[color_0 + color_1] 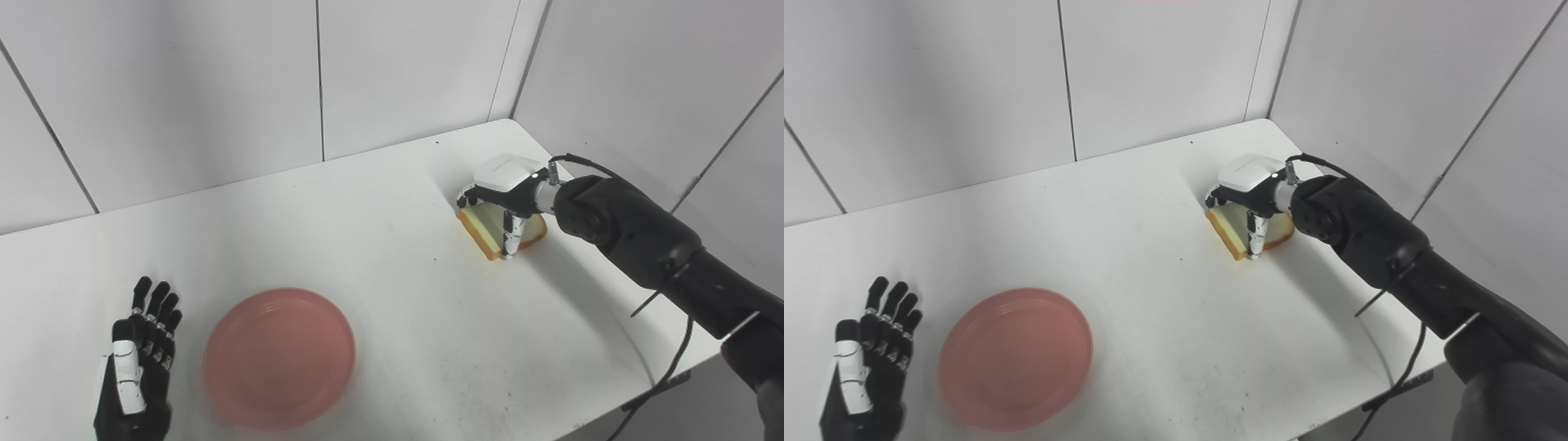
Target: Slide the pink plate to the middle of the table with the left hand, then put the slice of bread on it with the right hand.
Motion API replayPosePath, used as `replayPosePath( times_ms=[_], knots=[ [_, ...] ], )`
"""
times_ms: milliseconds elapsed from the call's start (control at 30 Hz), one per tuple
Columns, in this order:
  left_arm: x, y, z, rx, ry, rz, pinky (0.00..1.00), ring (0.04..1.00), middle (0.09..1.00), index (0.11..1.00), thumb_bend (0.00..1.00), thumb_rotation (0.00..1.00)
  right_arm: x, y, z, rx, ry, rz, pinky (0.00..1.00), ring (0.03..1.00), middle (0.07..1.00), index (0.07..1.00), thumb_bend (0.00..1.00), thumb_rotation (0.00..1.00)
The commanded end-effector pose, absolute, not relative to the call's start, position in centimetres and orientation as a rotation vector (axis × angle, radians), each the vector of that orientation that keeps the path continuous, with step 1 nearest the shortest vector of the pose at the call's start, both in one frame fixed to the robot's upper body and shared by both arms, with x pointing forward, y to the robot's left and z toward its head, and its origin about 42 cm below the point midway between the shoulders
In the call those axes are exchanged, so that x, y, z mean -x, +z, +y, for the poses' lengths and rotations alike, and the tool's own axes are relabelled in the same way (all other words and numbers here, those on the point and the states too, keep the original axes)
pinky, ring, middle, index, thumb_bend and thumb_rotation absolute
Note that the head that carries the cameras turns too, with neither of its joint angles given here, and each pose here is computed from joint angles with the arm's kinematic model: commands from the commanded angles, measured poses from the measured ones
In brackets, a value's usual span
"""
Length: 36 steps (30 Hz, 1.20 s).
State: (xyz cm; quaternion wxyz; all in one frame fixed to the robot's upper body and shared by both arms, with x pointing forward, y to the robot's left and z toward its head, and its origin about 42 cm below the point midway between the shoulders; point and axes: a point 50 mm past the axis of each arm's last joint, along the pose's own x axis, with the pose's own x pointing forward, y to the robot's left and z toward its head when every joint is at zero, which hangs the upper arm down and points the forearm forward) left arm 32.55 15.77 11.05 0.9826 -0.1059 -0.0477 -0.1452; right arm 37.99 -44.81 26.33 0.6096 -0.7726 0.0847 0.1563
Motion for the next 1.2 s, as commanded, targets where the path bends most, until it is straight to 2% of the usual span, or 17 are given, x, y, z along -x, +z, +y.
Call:
replayPosePath(
  times_ms=[0, 67, 167, 200, 233, 300, 467, 600, 767, 900, 1167],
  knots=[
    [-31.8, 9.9, 15.7, 0.227, -0.278, -0.035, 1.00, 0.975, 0.972, 0.965, 0.72, 0.98, -38.5, 28.7, -45.4, 1.825, 0.305, 0.112, 0.48, 0.556, 0.628, 0.542, 0.55, 0.13],
    [-31.7, 9.9, 15.7, 0.227, -0.278, -0.034, 1.00, 0.975, 0.972, 0.966, 0.72, 0.98, -38.5, 28.9, -45.6, 1.827, 0.305, 0.109, 0.48, 0.549, 0.621, 0.515, 0.53, 0.14],
    [-31.7, 9.9, 15.6, 0.235, -0.273, -0.032, 0.99, 0.970, 0.967, 0.958, 0.71, 0.98, -38.5, 29.2, -45.9, 1.831, 0.294, 0.106, 0.41, 0.476, 0.561, 0.497, 0.51, 0.14],
    [-31.7, 9.9, 15.5, 0.236, -0.273, -0.032, 0.99, 0.970, 0.968, 0.958, 0.70, 0.99, -38.5, 29.3, -46.0, 1.838, 0.288, 0.101, 0.39, 0.457, 0.530, 0.503, 0.51, 0.11],
    [-31.7, 9.9, 15.4, 0.235, -0.273, -0.028, 1.00, 0.971, 0.969, 0.958, 0.71, 0.99, -38.5, 29.5, -46.0, 1.842, 0.282, 0.094, 0.36, 0.435, 0.472, 0.521, 0.52, 0.04],
    [-31.6, 10.0, 15.3, 0.236, -0.274, -0.022, 1.00, 0.971, 0.968, 0.957, 0.72, 0.99, -38.4, 29.8, -46.1, 1.849, 0.273, 0.076, 0.36, 0.436, 0.459, 0.522, 0.52, 0.02],
    [-31.6, 9.9, 14.9, 0.237, -0.280, -0.027, 0.99, 0.977, 0.975, 0.963, 0.71, 0.97, -38.5, 30.7, -46.7, 1.841, 0.252, -0.056, 0.33, 0.412, 0.435, 0.532, 0.52, 0.00],
    [-31.5, 9.7, 14.6, 0.219, -0.289, -0.026, 1.00, 0.984, 0.982, 0.972, 0.71, 0.98, -38.1, 33.3, -44.3, 1.809, 0.203, -0.190, 0.39, 0.466, 0.454, 0.526, 0.52, 0.00],
    [-31.4, 9.5, 14.1, 0.226, -0.279, -0.024, 0.99, 0.975, 0.973, 0.960, 0.70, 0.97, -37.6, 35.4, -41.7, 1.771, 0.192, -0.289, 0.37, 0.444, 0.441, 0.534, 0.52, 0.00],
    [-31.4, 9.4, 13.4, 0.220, -0.282, -0.031, 1.00, 0.974, 0.975, 0.965, 0.69, 0.99, -37.3, 36.9, -38.8, 1.741, 0.228, -0.440, 0.41, 0.474, 0.464, 0.522, 0.52, 0.00],
    [-30.8, 9.0, 11.5, 0.177, -0.270, -0.042, 1.00, 0.980, 0.979, 0.970, 0.70, 1.00, -36.2, 36.5, -33.0, 1.541, 0.277, -0.611, 0.37, 0.443, 0.447, 0.526, 0.52, 0.00]
  ],
)
